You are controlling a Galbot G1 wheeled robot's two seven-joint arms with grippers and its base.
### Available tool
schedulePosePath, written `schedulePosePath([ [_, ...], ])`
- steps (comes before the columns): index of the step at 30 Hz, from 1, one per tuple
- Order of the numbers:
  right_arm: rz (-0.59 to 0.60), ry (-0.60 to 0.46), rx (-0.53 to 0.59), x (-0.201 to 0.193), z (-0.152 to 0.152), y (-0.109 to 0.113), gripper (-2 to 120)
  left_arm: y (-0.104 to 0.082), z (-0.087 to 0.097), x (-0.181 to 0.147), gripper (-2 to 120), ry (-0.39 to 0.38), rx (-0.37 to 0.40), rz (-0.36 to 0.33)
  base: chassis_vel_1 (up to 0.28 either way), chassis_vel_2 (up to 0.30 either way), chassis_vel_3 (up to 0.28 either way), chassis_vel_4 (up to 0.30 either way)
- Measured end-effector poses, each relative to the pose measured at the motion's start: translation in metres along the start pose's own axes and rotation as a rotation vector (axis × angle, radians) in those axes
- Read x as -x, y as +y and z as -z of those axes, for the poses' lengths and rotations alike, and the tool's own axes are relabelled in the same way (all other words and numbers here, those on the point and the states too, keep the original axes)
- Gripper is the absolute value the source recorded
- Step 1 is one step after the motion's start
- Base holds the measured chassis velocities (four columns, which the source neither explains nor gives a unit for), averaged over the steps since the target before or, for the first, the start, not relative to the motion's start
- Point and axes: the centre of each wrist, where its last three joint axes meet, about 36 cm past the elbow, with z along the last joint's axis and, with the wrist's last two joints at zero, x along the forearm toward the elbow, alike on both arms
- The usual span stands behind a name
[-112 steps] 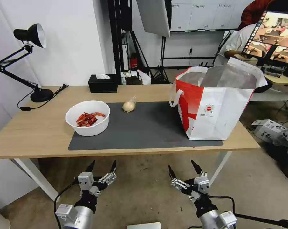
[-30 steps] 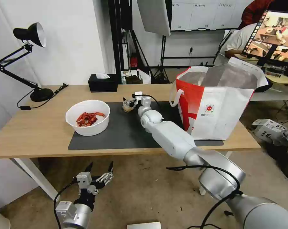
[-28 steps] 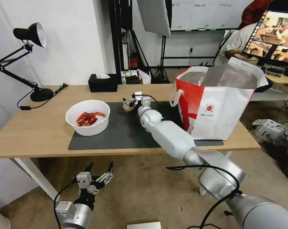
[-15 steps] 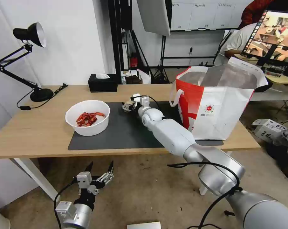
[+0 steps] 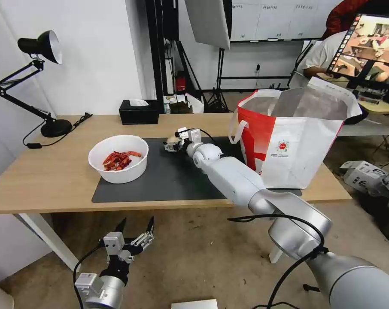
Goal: Pick up the trash from the table and place it into the takeout bag.
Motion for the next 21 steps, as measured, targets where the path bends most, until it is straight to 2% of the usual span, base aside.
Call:
schedulePosePath([
  [3,0.002,0.007,0.013,0.0,0.0,0.0,75,-0.001,-0.001,0.0,100,-0.004,0.0,0.0,0.0,0.0,0.0,0.0],
  [4,0.0,0.01,0.019,0.0,-0.001,0.0,67,-0.001,-0.001,-0.001,100,-0.005,-0.002,0.0,0.0,0.0,0.0,0.0],
  [8,-0.005,0.014,0.025,0.0,-0.004,0.0,57,-0.002,0.0,-0.001,100,-0.009,-0.003,-0.001,0.0,0.0,0.0,0.0],
  [15,-0.029,0.006,0.036,-0.002,-0.008,0.007,28,-0.002,0.001,-0.001,100,-0.012,-0.003,-0.001,0.0,0.0,0.0,0.0],
  [19,-0.042,-0.003,0.039,-0.004,-0.011,0.01,22,-0.002,0.002,-0.002,100,-0.013,-0.003,-0.001,0.0,0.0,0.0,0.0],
  [21,-0.058,-0.023,0.037,-0.01,-0.013,0.015,10,-0.003,0.003,-0.002,100,-0.017,-0.004,-0.002,0.0,0.0,0.0,0.0],
])
